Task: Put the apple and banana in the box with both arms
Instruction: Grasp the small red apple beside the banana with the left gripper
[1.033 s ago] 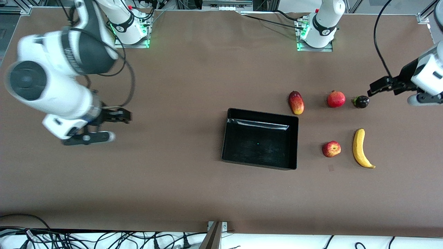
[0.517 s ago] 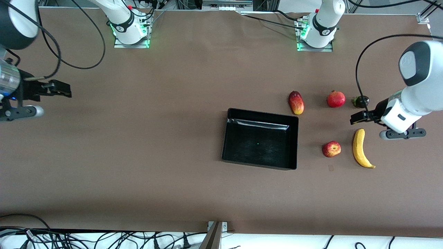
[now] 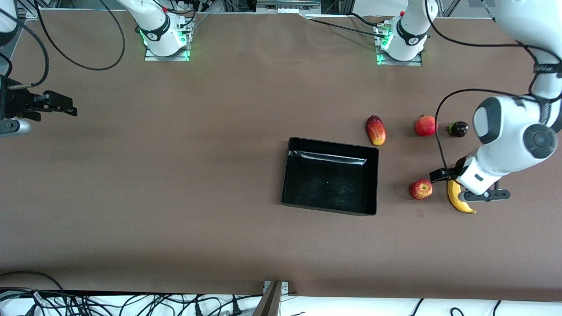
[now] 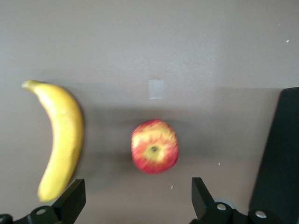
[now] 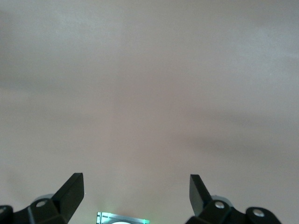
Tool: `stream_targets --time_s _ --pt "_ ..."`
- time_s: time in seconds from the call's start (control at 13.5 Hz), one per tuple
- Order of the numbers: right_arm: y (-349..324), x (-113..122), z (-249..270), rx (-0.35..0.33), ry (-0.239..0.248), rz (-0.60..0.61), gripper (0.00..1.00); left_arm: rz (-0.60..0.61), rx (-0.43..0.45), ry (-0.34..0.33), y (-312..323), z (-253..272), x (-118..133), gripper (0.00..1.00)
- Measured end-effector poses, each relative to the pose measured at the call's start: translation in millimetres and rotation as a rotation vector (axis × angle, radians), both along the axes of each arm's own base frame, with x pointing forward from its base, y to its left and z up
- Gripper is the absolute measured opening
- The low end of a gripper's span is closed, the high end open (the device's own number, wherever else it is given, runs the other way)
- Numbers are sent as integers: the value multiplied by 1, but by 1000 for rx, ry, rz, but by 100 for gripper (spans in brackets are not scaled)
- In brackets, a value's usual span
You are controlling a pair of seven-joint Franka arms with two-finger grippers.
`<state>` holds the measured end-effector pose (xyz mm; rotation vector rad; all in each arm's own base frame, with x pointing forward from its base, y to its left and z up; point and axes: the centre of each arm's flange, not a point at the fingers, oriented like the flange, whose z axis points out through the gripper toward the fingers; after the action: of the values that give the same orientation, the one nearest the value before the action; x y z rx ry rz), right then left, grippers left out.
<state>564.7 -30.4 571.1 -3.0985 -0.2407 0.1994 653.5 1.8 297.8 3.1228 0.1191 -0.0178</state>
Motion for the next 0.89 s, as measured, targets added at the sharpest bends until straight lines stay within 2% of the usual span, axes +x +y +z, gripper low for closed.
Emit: stream_targets --time_s 0.15,0.3,0.89 --pt "4 -21 4 0 -8 8 100 -3 2 -28 -12 -35 8 100" --pt "3 -31 5 0 -20 5 100 -2 3 -21 -14 -61 12 100" --pt "-7 -29 18 -12 -92 -10 100 4 12 -26 -6 -92 16 100"
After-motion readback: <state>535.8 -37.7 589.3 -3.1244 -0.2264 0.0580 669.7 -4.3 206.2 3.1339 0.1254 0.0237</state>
